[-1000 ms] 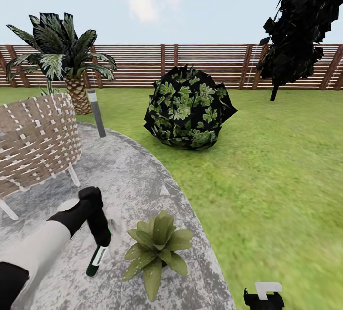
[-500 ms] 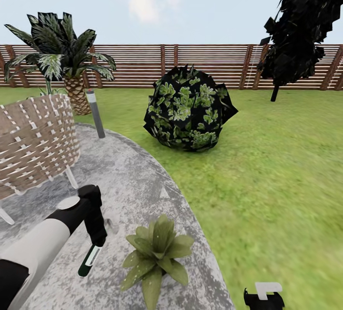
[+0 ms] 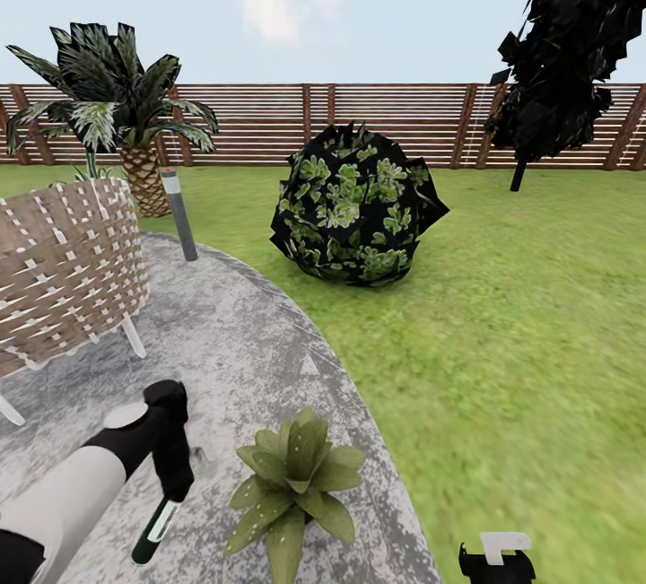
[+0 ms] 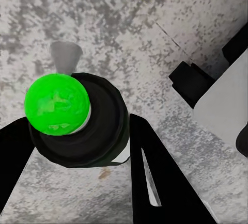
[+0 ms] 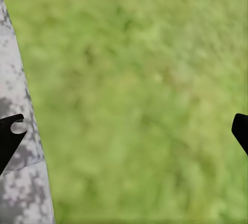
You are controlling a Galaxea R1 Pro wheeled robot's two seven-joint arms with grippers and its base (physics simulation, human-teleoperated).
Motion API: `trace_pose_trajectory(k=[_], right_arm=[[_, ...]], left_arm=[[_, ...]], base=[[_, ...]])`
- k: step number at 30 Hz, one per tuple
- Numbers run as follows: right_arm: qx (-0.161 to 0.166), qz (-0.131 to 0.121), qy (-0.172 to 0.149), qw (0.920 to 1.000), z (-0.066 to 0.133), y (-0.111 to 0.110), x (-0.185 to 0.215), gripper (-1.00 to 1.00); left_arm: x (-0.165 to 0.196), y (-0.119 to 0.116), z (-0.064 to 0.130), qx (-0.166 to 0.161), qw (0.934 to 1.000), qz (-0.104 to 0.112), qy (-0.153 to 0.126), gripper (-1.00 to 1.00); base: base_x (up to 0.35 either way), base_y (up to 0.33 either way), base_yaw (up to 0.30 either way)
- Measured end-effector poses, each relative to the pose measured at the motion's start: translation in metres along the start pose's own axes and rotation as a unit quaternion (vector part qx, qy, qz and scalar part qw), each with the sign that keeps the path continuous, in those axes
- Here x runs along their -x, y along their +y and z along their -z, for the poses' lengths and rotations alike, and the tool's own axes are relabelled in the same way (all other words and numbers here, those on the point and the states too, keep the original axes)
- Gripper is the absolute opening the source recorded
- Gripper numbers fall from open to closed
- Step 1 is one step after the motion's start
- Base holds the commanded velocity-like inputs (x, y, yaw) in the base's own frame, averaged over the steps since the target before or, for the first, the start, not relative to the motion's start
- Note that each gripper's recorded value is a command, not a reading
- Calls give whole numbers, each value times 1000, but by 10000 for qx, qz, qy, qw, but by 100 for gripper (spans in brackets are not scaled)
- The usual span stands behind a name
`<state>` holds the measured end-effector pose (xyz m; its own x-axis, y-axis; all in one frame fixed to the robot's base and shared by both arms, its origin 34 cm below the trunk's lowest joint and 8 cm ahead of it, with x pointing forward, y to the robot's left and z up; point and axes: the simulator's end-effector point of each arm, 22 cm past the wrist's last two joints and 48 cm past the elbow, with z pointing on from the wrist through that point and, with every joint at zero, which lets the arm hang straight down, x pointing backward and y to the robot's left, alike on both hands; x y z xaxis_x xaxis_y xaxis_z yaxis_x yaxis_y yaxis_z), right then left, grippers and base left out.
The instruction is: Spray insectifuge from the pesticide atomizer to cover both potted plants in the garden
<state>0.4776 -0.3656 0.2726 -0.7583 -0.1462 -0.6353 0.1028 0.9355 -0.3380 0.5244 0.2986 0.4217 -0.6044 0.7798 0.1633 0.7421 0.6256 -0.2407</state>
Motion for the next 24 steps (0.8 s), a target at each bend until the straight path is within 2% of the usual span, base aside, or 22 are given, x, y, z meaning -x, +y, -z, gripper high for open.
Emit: trace_pose_trajectory(k=[3,5,8,10,13,15,18,22,24], right_arm=[[0,0,0,10000,0,0,0,100],[0,-1,-1,10000,0,0,0,100],[0,-1,-1,10000,0,0,0,100],[0,0,-1,10000,0,0,0,100],[1,1,0,10000,0,0,0,100],[-5,7,-1,10000,0,-1,0,100],[-10,12,-2,10000,0,-2,0,100],[-13,21,-3,10000,-1,-3,0,100],[-12,21,-3,10000,-1,-3,0,100]], left_arm=[[12,1,6,119,9999,-63,-97,-100],[36,-7,12,161,9994,-212,-226,-100],[58,-4,32,300,9983,-315,-391,-100],[62,6,46,419,9976,-297,-454,-100],[52,16,43,533,9976,-215,-396,-100],[27,39,41,757,9967,-16,-278,-100],[11,52,41,839,9962,107,-225,-100],[19,47,41,815,9963,61,-278,-100],[36,36,39,762,9965,-54,-351,-100]], base=[[0,0,0],[0,0,0],[0,0,0],[0,0,0],[0,0,0],[0,0,0],[0,0,0],[0,0,0],[0,0,0]])
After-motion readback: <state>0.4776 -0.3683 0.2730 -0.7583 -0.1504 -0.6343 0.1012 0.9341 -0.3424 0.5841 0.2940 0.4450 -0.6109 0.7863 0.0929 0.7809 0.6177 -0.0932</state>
